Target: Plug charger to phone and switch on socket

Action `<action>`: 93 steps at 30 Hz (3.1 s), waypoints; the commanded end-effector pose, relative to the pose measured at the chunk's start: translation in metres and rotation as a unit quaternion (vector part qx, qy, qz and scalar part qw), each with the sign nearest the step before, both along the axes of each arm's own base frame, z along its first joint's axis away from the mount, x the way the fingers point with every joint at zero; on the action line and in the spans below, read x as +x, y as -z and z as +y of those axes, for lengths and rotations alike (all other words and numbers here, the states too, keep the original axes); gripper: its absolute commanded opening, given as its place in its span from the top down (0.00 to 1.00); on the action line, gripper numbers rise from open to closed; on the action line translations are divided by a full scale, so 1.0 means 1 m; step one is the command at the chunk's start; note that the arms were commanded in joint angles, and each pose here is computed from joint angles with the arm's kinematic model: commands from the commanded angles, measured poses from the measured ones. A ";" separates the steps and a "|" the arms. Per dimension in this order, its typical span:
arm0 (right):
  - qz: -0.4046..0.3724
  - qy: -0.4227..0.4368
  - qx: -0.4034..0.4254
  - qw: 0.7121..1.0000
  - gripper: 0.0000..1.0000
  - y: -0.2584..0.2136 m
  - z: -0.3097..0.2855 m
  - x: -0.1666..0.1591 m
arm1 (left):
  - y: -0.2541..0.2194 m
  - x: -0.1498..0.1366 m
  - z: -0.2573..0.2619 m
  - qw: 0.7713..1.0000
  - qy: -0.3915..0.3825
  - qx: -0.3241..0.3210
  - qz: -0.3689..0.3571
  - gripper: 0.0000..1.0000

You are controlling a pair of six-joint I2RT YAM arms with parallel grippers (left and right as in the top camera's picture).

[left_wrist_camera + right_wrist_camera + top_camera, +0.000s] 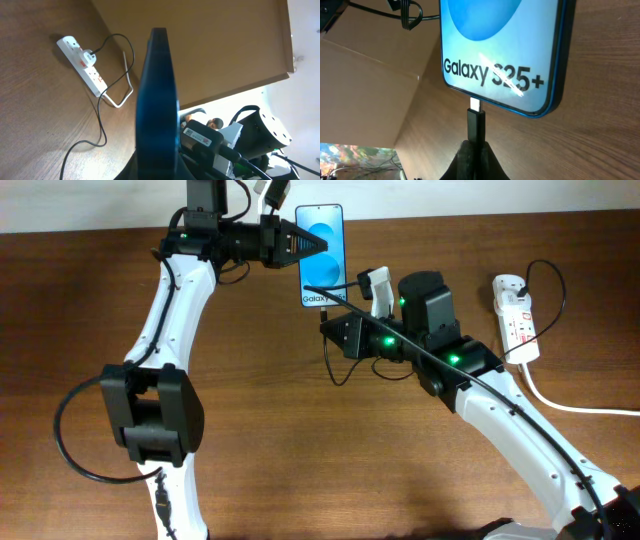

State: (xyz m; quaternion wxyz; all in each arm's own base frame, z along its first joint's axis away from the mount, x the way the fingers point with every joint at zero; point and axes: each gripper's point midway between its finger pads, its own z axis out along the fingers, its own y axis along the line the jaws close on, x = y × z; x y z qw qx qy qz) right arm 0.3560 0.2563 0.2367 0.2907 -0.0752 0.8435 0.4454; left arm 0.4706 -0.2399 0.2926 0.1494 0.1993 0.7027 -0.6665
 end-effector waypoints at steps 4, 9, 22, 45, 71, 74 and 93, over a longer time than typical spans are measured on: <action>-0.005 -0.005 -0.002 1.000 0.96 -0.001 -0.001 0.001 | -0.009 -0.003 0.001 1.000 0.007 -0.007 -0.013 1.00; -0.010 -0.008 -0.006 1.000 0.96 -0.001 -0.002 0.001 | -0.009 -0.004 0.000 1.000 0.008 -0.007 -0.013 1.00; -0.026 0.002 -0.005 1.000 0.96 -0.006 -0.003 0.007 | -0.011 -0.007 0.000 1.000 0.017 -0.014 -0.008 1.00; -0.017 0.001 -0.008 1.000 0.96 -0.002 -0.003 0.004 | -0.014 -0.009 0.000 0.999 0.025 -0.020 -0.008 1.00; -0.036 0.009 0.009 0.999 0.96 -0.014 -0.002 0.012 | -0.016 -0.022 -0.017 0.998 0.053 -0.027 -0.007 1.00; -0.040 0.019 0.014 0.999 0.96 -0.017 -0.007 0.017 | -0.016 -0.022 -0.017 0.998 0.053 -0.027 -0.007 1.00; -0.022 0.050 0.013 0.998 0.96 -0.012 -0.030 0.028 | -0.014 -0.020 -0.016 0.999 0.046 -0.022 -0.007 1.00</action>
